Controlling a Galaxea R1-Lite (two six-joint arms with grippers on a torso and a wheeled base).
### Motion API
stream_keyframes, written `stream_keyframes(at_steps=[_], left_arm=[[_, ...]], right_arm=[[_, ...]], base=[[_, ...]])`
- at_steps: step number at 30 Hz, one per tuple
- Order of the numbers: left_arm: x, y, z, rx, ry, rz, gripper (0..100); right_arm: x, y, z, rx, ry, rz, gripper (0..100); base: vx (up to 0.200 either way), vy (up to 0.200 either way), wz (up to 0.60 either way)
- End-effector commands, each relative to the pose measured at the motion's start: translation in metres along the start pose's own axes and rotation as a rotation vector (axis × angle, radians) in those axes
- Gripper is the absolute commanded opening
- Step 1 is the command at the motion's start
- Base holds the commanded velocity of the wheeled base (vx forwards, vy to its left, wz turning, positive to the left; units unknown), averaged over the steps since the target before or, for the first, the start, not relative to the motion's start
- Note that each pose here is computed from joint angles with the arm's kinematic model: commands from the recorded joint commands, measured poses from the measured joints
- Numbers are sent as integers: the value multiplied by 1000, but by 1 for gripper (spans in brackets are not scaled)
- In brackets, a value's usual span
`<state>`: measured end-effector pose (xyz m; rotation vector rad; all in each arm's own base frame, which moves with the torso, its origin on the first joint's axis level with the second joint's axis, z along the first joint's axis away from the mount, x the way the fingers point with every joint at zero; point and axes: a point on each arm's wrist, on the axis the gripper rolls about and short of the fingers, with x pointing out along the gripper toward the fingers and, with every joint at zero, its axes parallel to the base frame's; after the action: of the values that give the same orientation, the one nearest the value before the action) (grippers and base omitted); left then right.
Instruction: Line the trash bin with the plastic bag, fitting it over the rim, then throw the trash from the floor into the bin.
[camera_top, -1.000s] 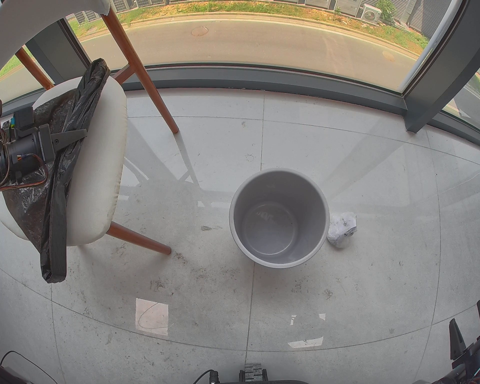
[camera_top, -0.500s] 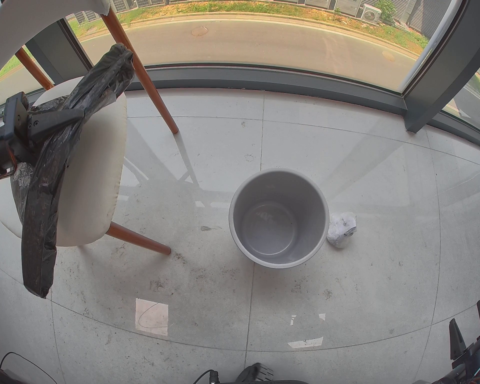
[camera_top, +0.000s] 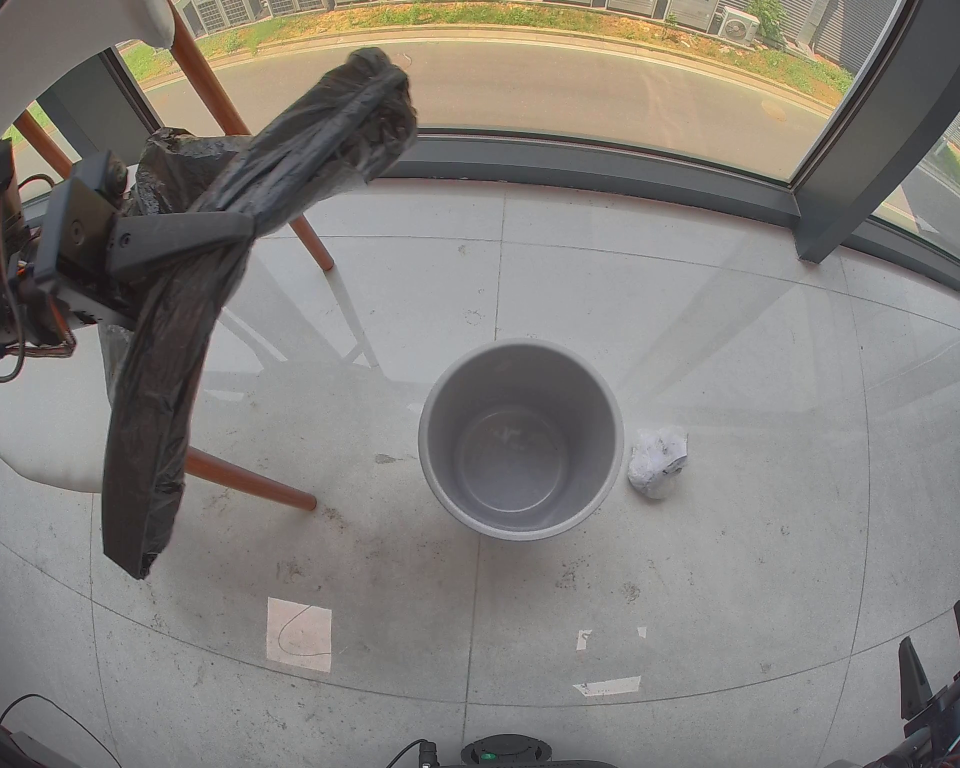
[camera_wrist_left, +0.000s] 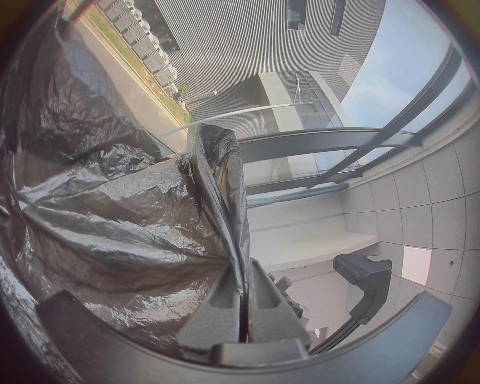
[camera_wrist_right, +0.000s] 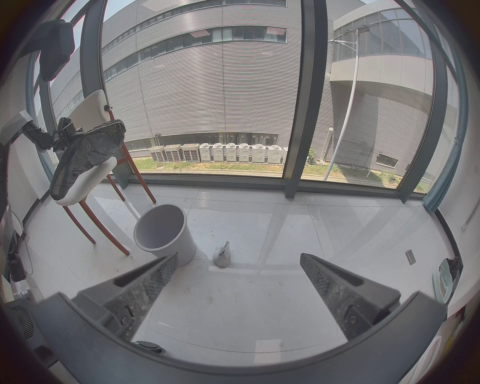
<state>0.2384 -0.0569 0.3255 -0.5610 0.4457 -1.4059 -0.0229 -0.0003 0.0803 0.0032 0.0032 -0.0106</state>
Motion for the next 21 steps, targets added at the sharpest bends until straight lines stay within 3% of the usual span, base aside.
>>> stream_keyframes(at_steps=[1,6,7,9,12,21], left_arm=[[39,23,-2,-57,2,5,0],[58,21,-4,-93,-74,83,0],[64,16,-8,-183,-85,90,0],[61,-1,-11,-276,-94,67,0],[51,-20,-19,-360,-86,31,0],[47,-13,-32,-421,-47,40,0]], right_arm=[[1,0,-5,0,11,0,100],[1,0,-5,1,11,0,100],[1,0,-5,1,11,0,100],[1,0,-5,1,11,0,100],[1,0,-5,1,11,0,100],[1,0,-5,1,11,0,100]], base=[[0,-200,0],[0,0,0],[0,0,0],[0,0,0],[0,0,0],[0,0,0]])
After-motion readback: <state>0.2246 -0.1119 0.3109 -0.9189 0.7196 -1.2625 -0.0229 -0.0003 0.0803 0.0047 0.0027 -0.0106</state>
